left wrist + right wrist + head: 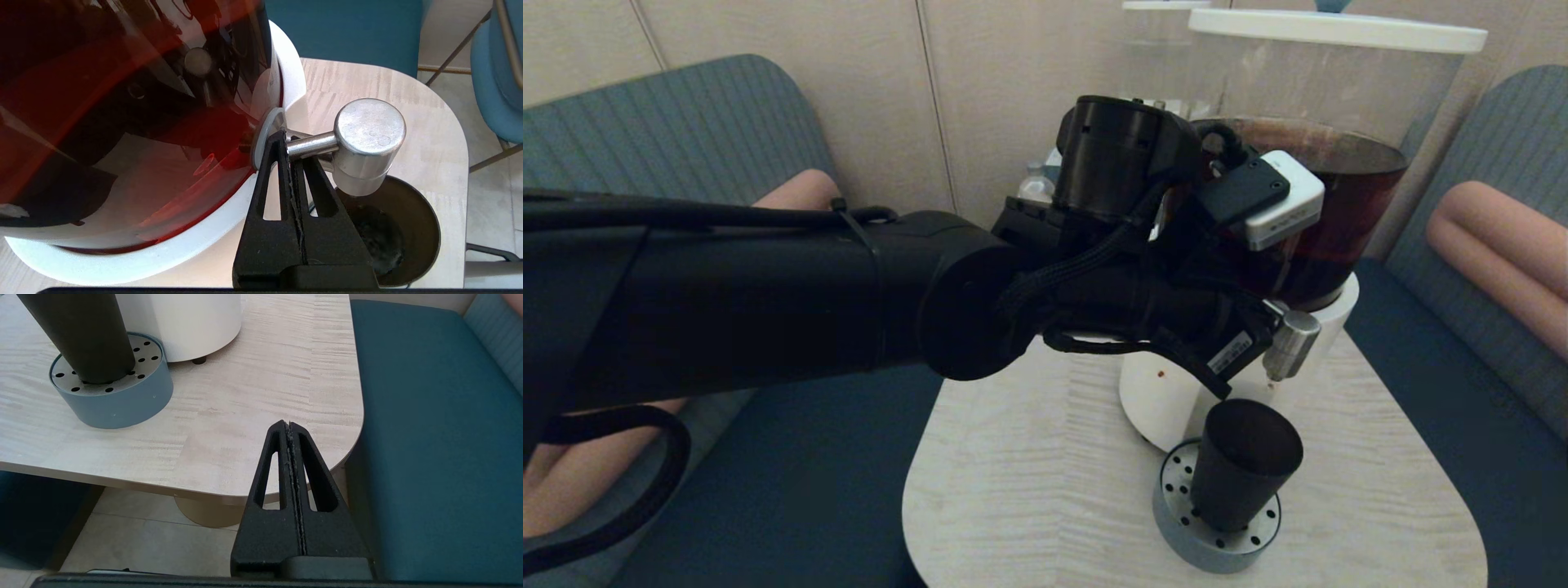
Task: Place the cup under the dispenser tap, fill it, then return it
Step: Turn off the faucet
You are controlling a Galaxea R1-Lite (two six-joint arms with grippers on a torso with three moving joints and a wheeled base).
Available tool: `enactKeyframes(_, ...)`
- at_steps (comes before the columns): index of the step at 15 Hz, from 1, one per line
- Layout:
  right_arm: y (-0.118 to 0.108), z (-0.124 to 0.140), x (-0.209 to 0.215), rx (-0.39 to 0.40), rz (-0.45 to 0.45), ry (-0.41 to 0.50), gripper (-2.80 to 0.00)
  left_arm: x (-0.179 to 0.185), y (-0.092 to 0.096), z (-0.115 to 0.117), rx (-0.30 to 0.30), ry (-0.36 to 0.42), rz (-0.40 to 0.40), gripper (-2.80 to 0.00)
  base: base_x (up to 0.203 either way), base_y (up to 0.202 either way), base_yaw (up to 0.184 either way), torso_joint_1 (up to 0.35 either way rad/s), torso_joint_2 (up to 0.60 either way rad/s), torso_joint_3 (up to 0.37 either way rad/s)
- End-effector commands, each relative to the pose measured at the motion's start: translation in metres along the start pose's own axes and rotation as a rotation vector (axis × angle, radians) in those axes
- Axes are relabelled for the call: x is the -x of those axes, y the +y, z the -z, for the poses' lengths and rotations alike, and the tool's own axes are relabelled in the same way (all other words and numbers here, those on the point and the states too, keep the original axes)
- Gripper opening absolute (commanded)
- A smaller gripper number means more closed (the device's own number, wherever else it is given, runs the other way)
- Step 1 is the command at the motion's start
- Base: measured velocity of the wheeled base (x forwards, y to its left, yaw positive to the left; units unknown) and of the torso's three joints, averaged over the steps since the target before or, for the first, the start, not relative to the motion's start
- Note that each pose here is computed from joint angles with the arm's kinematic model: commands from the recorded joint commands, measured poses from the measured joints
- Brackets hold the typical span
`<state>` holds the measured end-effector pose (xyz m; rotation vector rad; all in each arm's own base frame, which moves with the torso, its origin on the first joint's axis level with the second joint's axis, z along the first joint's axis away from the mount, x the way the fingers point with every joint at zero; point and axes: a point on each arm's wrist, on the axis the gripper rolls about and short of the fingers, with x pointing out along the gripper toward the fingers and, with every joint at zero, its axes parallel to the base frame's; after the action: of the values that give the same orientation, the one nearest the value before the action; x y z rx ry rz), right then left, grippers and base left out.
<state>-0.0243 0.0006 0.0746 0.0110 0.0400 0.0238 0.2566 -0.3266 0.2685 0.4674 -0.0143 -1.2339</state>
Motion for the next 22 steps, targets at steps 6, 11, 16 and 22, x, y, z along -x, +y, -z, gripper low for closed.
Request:
enactKeyframes(6, 0.000, 0.000, 0.000, 0.000, 0.000, 0.001, -2.80, 0.000, -0.002, 0.003, -0.003, -0.002, 0.000, -2.80, 0.000, 0.000, 0.000, 0.000, 0.00, 0.000)
enactKeyframes(11, 0.000, 0.000, 0.000, 0.000, 0.000, 0.001, -2.80, 0.002, -0.007, 0.013, 0.002, 0.017, 0.002, -2.80, 0.000, 0.000, 0.000, 0.000, 0.00, 0.000)
enactKeyframes(16, 0.000, 0.000, 0.000, 0.000, 0.000, 0.001, -2.80, 0.018, -0.012, 0.022, 0.021, 0.061, 0.001, -2.80, 0.000, 0.000, 0.000, 0.000, 0.00, 0.000)
enactKeyframes(22, 0.000, 0.000, 0.000, 0.000, 0.000, 0.002, -2.80, 0.035, -0.014, 0.023, 0.024, 0.069, -0.006, -2.80, 0.000, 0.000, 0.000, 0.000, 0.00, 0.000)
